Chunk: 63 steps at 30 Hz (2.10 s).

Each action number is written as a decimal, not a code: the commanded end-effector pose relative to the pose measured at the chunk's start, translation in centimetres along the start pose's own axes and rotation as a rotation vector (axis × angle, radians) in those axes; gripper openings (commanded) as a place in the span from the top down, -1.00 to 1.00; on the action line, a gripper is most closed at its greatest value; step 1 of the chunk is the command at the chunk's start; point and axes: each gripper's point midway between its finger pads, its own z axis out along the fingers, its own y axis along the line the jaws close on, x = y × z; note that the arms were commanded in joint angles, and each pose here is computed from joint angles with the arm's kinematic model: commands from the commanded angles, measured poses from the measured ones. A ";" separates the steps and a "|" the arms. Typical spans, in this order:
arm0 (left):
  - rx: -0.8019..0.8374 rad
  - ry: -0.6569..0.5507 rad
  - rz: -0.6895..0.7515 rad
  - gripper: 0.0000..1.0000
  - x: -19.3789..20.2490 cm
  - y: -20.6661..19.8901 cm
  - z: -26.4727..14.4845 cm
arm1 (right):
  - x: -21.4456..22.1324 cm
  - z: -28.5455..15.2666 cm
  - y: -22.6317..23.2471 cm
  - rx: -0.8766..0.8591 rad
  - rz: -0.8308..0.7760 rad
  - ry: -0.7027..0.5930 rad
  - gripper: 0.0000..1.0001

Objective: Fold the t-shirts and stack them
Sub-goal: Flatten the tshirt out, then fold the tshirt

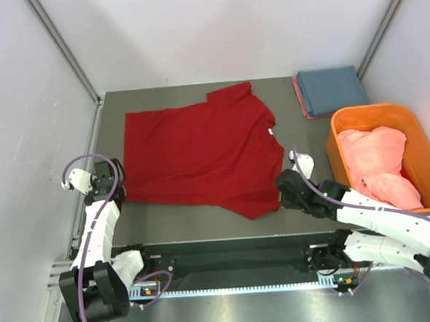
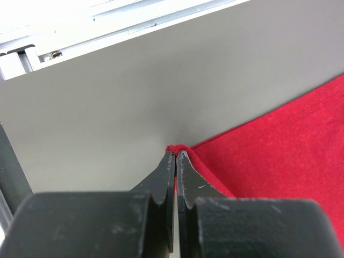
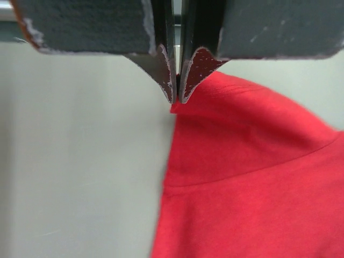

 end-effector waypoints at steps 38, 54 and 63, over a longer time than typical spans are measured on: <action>-0.034 0.119 -0.075 1.00 3.9 0.7 1.1 | -4.5 -3.1 -1.3 0.252 -0.351 -0.064 0.98; -0.003 0.090 -0.051 1.00 2.4 -1.6 1.5 | -8.1 2.0 2.4 0.224 -0.512 -0.075 0.97; -0.028 0.110 -0.049 1.00 2.4 -3.0 2.5 | -12.1 2.7 0.6 0.264 -0.511 -0.082 1.00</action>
